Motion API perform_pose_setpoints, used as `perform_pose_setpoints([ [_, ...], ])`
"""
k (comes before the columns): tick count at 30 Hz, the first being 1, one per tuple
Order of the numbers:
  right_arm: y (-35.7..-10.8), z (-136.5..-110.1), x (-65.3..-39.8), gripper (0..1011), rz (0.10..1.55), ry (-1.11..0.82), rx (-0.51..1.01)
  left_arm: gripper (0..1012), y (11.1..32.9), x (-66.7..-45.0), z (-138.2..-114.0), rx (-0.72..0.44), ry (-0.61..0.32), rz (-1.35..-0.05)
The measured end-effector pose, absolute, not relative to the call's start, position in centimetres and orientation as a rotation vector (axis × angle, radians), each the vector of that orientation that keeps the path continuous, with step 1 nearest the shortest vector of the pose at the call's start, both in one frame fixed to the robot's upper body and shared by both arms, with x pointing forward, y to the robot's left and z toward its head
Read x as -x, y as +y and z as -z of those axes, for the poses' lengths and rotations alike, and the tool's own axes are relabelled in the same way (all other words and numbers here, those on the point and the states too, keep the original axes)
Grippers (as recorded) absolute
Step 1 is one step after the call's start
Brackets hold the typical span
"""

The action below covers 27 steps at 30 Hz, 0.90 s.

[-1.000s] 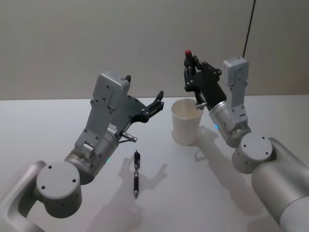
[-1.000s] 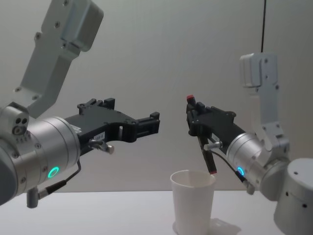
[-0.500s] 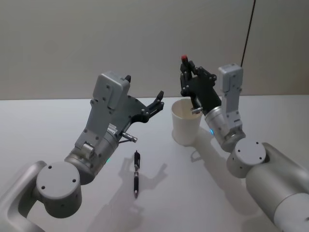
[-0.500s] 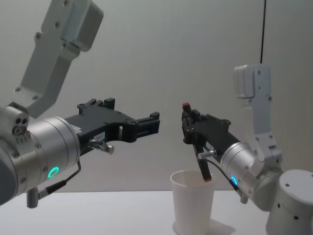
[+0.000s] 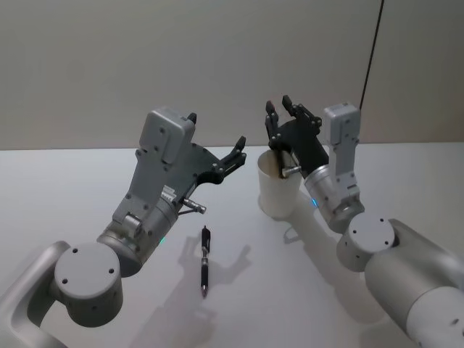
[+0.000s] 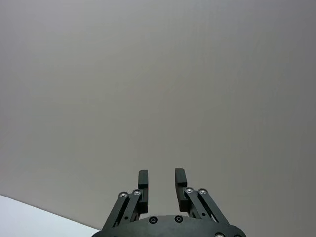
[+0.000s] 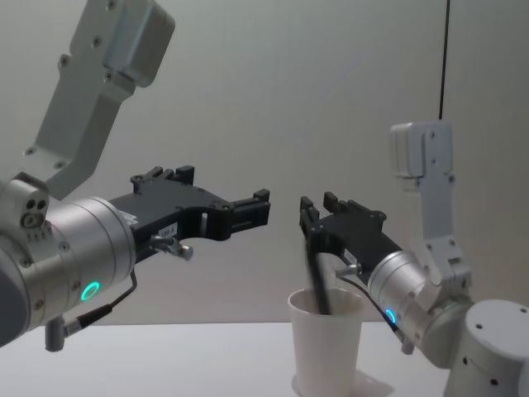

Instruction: Place the pen into the pen holder.

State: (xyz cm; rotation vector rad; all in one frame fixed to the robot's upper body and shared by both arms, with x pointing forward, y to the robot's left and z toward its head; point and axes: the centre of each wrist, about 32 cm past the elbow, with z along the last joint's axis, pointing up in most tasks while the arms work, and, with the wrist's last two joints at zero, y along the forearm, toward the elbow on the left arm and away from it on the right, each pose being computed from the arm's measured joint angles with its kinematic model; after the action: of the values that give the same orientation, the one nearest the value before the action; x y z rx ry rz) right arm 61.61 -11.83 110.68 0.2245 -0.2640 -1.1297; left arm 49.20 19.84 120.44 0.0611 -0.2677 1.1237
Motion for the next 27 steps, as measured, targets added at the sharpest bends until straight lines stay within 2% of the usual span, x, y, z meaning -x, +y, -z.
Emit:
perform_pose_setpoints([
  [1, -11.8, -110.62, -61.59, 290, 1.13, -0.264, -0.225, 1004, 19.84, -49.2, -120.44, -0.061, -0.268, -1.124],
  [6, -11.75, -110.45, -61.53, 468, 1.13, -0.261, -0.225, 1004, 19.84, -49.2, -120.44, -0.061, -0.268, -1.124],
  [8, -11.75, -110.41, -61.51, 507, 1.131, -0.261, -0.226, 1004, 19.84, -49.2, -120.44, -0.061, -0.268, -1.124],
  [9, -11.76, -110.38, -61.5, 566, 1.132, -0.26, -0.226, 1004, 19.84, -49.2, -120.44, -0.061, -0.268, -1.124],
  [11, -11.78, -110.37, -61.5, 607, 1.133, -0.26, -0.227, 1004, 19.84, -49.2, -120.44, -0.061, -0.268, -1.124],
  [13, -11.82, -110.37, -61.51, 708, 1.134, -0.26, -0.227, 1004, 19.84, -49.2, -120.44, -0.061, -0.268, -1.124],
  [14, -11.84, -110.38, -61.51, 708, 1.135, -0.26, -0.228, 1004, 19.84, -49.2, -120.44, -0.061, -0.268, -1.124],
  [15, -11.86, -110.37, -61.51, 765, 1.136, -0.261, -0.229, 1004, 19.84, -49.2, -120.44, -0.061, -0.268, -1.124],
  [23, -12.23, -110.48, -61.38, 982, 1.142, -0.261, -0.23, 1004, 19.84, -49.2, -120.44, -0.061, -0.268, -1.124],
  [27, -12.44, -110.64, -61.3, 1002, 1.146, -0.255, -0.225, 1004, 19.84, -49.2, -120.44, -0.061, -0.268, -1.124],
])
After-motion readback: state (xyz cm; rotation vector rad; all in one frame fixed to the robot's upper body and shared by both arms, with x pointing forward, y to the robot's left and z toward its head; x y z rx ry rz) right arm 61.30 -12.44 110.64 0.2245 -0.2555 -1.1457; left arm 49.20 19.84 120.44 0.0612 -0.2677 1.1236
